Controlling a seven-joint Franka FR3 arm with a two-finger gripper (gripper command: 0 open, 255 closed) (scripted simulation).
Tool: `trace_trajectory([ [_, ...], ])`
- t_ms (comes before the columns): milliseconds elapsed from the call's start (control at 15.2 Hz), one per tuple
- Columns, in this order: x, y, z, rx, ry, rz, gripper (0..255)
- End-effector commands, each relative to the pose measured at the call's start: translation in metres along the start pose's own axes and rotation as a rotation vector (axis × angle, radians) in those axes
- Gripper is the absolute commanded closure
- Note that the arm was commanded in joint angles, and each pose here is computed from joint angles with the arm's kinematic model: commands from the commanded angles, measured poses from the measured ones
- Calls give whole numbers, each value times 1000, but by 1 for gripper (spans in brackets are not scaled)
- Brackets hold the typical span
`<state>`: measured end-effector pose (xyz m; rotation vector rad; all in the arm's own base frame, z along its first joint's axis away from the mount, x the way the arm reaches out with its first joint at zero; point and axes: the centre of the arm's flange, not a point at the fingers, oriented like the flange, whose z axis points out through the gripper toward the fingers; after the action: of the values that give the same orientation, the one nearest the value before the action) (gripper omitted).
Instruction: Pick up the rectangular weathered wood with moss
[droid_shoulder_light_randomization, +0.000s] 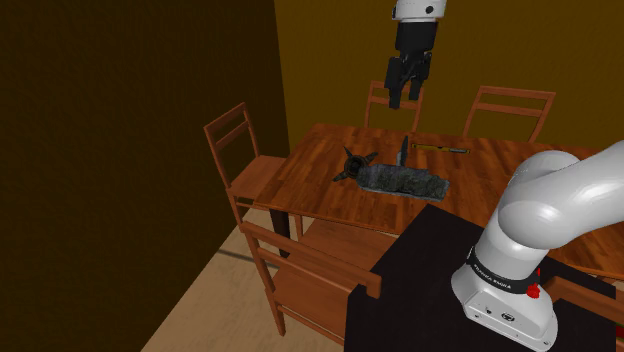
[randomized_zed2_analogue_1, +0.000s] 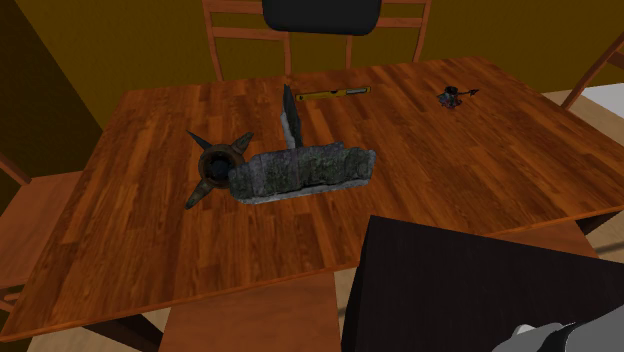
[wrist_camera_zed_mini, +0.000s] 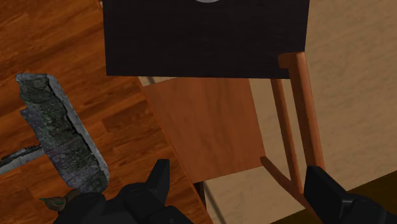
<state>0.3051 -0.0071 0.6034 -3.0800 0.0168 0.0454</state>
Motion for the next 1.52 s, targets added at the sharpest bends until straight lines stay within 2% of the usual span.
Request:
trace_trajectory([
  [0, 0, 0, 0, 0, 0, 0, 0],
  [1452, 57, 230, 177, 50, 31, -193, 0],
])
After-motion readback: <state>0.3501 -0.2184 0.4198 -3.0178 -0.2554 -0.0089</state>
